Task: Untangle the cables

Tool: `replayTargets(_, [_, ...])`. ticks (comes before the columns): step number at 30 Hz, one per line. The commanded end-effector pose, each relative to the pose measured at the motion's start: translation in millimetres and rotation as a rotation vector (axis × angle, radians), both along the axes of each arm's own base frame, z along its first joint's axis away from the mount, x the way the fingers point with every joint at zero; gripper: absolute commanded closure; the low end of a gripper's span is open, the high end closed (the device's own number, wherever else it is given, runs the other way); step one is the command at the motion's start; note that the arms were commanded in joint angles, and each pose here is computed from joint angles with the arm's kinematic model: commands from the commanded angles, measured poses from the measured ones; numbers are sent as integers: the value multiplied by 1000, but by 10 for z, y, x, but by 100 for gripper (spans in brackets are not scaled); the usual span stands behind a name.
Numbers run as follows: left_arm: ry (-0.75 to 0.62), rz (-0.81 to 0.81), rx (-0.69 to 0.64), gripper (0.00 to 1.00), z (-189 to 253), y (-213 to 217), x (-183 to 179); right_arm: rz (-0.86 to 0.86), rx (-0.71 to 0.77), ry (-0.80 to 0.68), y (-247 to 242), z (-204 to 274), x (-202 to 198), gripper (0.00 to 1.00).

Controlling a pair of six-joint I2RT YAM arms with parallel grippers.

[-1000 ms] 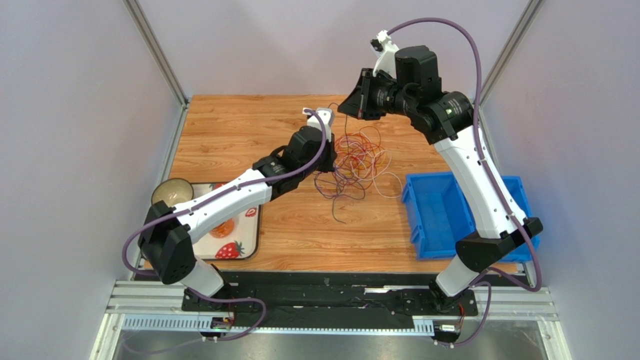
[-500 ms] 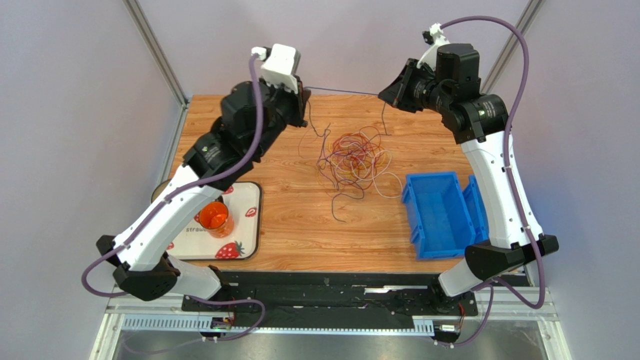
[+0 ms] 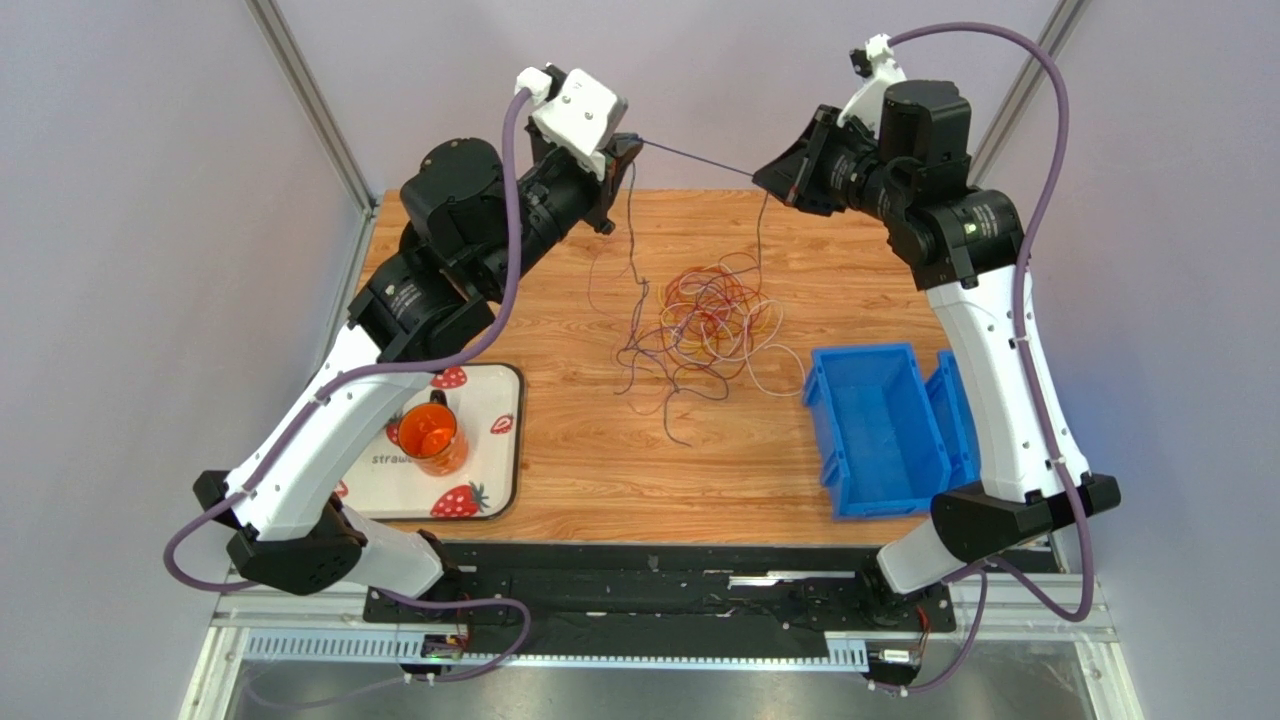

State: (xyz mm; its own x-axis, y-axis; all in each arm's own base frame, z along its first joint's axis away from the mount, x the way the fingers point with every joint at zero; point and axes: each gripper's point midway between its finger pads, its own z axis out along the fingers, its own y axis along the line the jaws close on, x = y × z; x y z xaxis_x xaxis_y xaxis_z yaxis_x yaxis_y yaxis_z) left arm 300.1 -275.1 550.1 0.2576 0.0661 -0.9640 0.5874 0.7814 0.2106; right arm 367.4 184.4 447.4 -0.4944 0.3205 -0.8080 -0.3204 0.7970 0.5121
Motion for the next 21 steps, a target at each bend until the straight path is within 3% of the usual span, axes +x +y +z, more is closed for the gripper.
replayTargets(1, [-420, 22, -184, 100, 1298, 459, -423, -91, -64, -196, -315, 584, -15, 100])
replayTargets(5, [-529, 78, -197, 100, 1448, 539, -429, -39, -15, -494, -318, 1416, -327, 100])
replayTargets(6, [-560, 92, -221, 100, 1507, 575, -446, -32, -13, -523, -315, 1436, -353, 100])
replayTargets(8, [-627, 103, -244, 100, 1616, 665, -550, -37, 24, -705, -400, 1827, -669, 100])
replayTargets(11, [-654, 80, -306, 100, 1711, 719, -656, -44, 43, -790, -445, 1817, -815, 100])
replayTargets(14, [-617, 76, -297, 100, 1586, 675, -599, -4, 30, -730, -352, 1523, -713, 100])
replayTargets(21, [-371, 97, -262, 100, 438, 353, -120, 41, 10, -550, -204, 1012, -447, 100])
